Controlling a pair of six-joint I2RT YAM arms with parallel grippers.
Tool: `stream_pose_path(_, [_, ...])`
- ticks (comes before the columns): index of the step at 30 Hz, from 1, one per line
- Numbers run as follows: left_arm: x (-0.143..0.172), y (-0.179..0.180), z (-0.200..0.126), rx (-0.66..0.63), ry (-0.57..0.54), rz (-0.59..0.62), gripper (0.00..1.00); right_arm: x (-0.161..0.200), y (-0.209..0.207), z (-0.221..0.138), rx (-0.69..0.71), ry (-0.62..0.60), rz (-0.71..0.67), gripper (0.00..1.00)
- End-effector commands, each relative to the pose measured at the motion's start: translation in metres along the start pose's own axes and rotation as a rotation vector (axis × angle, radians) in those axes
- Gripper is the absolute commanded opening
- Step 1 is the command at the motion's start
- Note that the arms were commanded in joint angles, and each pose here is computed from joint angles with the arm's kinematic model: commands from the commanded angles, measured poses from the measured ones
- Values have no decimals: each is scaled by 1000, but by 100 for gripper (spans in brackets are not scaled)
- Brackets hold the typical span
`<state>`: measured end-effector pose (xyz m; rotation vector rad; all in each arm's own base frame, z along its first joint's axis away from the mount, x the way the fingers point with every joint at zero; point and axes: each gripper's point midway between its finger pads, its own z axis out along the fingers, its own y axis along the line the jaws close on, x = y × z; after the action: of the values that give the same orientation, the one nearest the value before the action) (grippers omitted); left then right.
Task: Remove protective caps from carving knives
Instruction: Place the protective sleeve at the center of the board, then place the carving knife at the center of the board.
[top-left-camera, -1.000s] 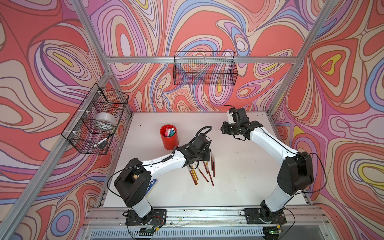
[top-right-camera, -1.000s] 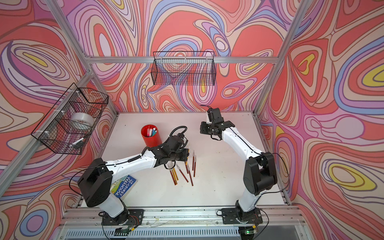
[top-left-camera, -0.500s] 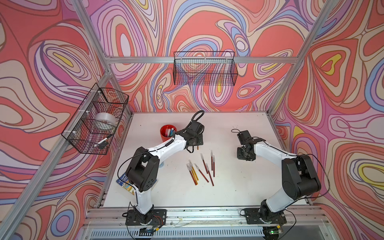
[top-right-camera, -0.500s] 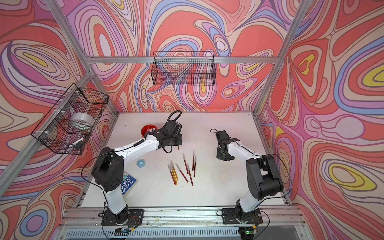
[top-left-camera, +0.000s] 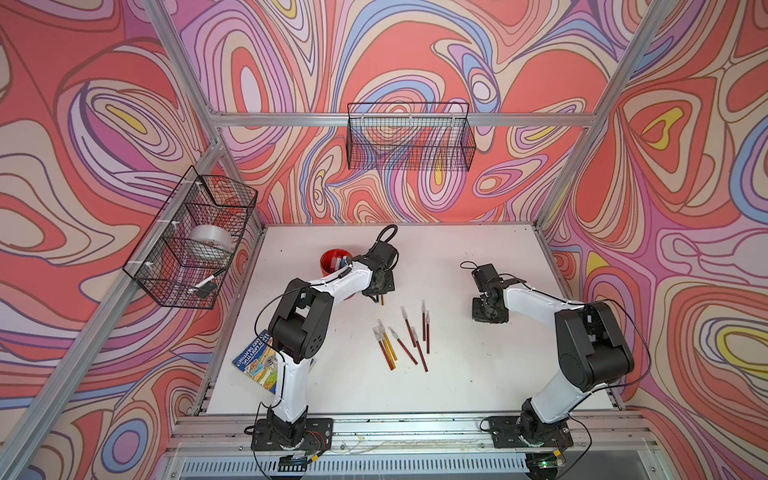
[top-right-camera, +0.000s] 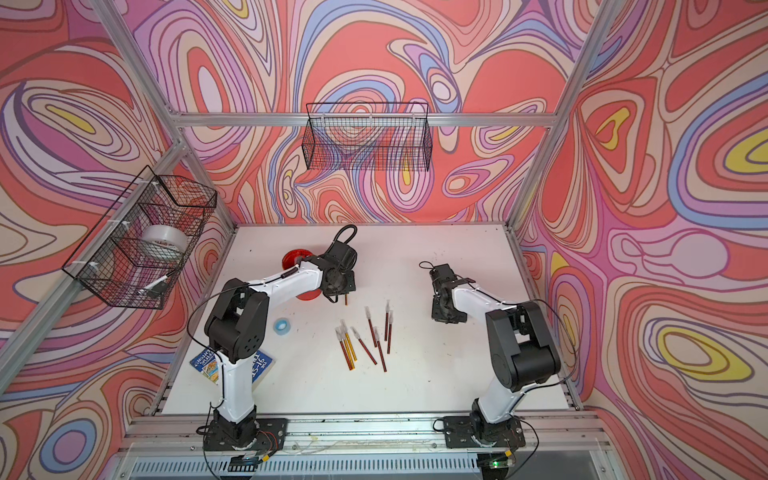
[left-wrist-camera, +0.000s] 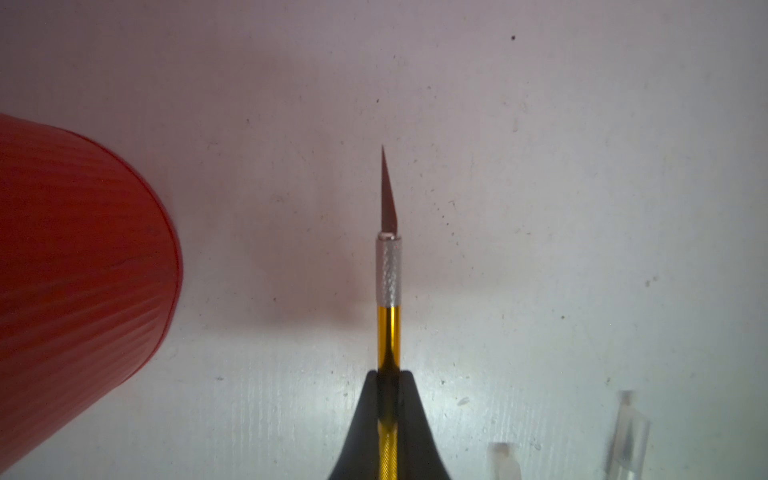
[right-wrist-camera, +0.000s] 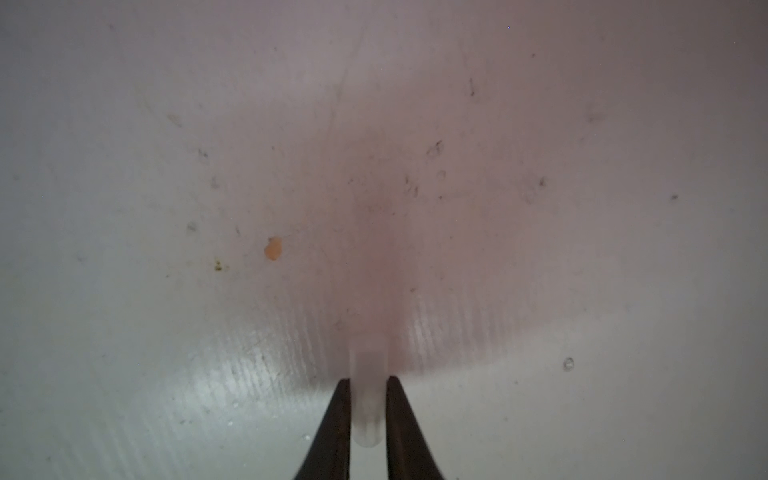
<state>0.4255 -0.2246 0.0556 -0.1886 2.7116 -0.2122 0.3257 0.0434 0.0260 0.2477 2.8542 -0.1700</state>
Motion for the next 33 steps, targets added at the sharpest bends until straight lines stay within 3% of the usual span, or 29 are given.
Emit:
stream_pose_path(1, [1, 11, 6, -36, 31, -28, 0, -1, 1, 3, -3, 3, 19, 23])
stream_pose_path(5, [-1, 16, 11, -44, 33, -38, 0, 0, 1, 5, -4, 17, 19, 31])
stream_pose_path(21, [-12, 25, 32, -113, 45, 10, 1, -4, 3, -3, -29, -10, 41, 40])
stream_pose_path(24, [-11, 27, 37, -119, 57, 5, 10, -6, 3, -6, -32, -18, 43, 42])
stream_pose_path(33, [-9, 32, 44, -139, 76, -9, 23, -10, 5, -18, -61, -49, 55, 43])
